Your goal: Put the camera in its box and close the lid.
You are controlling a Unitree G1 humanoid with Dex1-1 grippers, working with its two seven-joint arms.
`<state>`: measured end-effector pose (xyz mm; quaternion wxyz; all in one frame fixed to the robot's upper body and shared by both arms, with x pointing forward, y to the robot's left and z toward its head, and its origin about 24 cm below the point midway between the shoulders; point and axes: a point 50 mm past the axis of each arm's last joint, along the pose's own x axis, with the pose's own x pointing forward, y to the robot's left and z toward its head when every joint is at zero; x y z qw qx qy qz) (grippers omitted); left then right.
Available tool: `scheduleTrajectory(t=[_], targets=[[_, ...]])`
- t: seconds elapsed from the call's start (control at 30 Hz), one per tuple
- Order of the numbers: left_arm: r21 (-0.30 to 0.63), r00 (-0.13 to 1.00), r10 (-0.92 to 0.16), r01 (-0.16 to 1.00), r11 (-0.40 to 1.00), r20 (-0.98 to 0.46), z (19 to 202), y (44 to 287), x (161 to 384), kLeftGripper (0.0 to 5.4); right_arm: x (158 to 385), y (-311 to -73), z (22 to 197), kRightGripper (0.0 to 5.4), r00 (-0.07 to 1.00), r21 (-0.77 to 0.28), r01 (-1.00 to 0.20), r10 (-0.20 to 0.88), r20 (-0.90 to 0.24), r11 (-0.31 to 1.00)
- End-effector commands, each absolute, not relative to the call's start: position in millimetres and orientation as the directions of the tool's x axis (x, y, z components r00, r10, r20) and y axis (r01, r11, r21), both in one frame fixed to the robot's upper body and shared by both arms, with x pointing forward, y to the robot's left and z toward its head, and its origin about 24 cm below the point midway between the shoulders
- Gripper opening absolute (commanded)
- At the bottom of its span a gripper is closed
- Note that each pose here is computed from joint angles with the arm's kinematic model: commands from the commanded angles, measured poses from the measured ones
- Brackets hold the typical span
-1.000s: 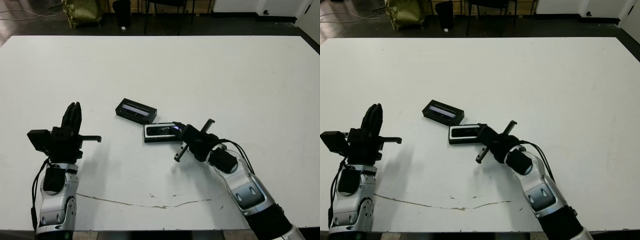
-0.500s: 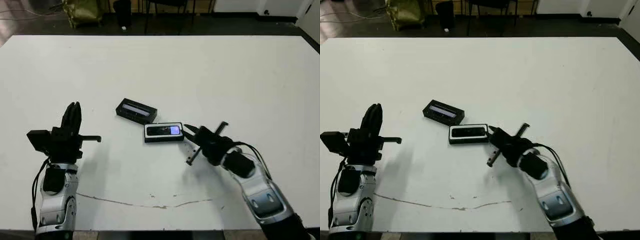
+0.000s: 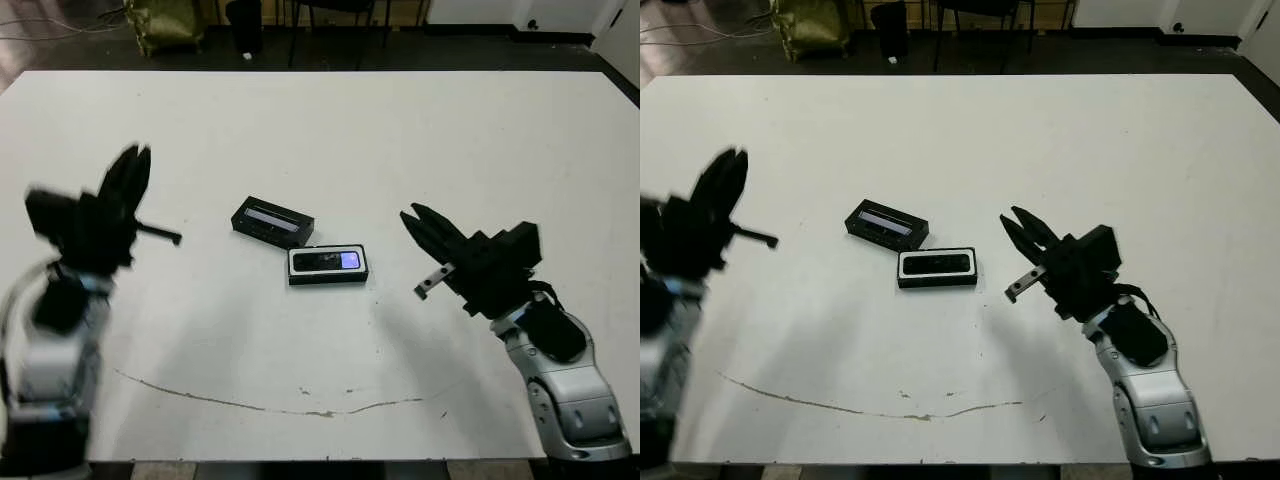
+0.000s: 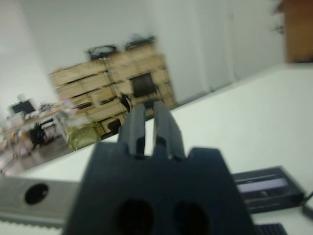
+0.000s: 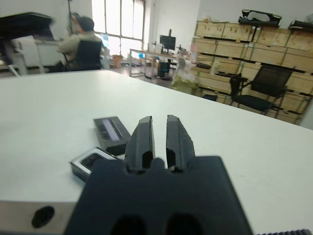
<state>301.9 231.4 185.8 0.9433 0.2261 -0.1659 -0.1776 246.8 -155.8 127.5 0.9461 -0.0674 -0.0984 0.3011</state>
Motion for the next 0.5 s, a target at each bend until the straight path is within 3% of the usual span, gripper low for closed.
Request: scheduleTrajectory(t=[0.03,0.13,0.27,0.5], targets=[[0.577,0.866,-0.5,0.393,0.716,0.031,195.6,230,330,0.0,243,-159,123.8,0.01,0.807,-0.16,-0.56,0.579,0.113,0.813],[0.643,0.81,-0.555,0.53,0.552,-0.191,199.8,223,357,0.0,243,-158,122.3,0.01,0.803,-0.141,-0.569,0.585,0.114,0.81],[0.66,0.746,-0.488,0.649,0.38,-0.453,202.0,211,386,0.0,243,-158,119.4,0.01,0.798,-0.128,-0.578,0.591,0.118,0.806],[0.618,0.682,-0.369,0.73,0.292,-0.631,197.0,190,409,0.0,244,-159,113.2,0.01,0.789,-0.135,-0.581,0.596,0.145,0.802]])
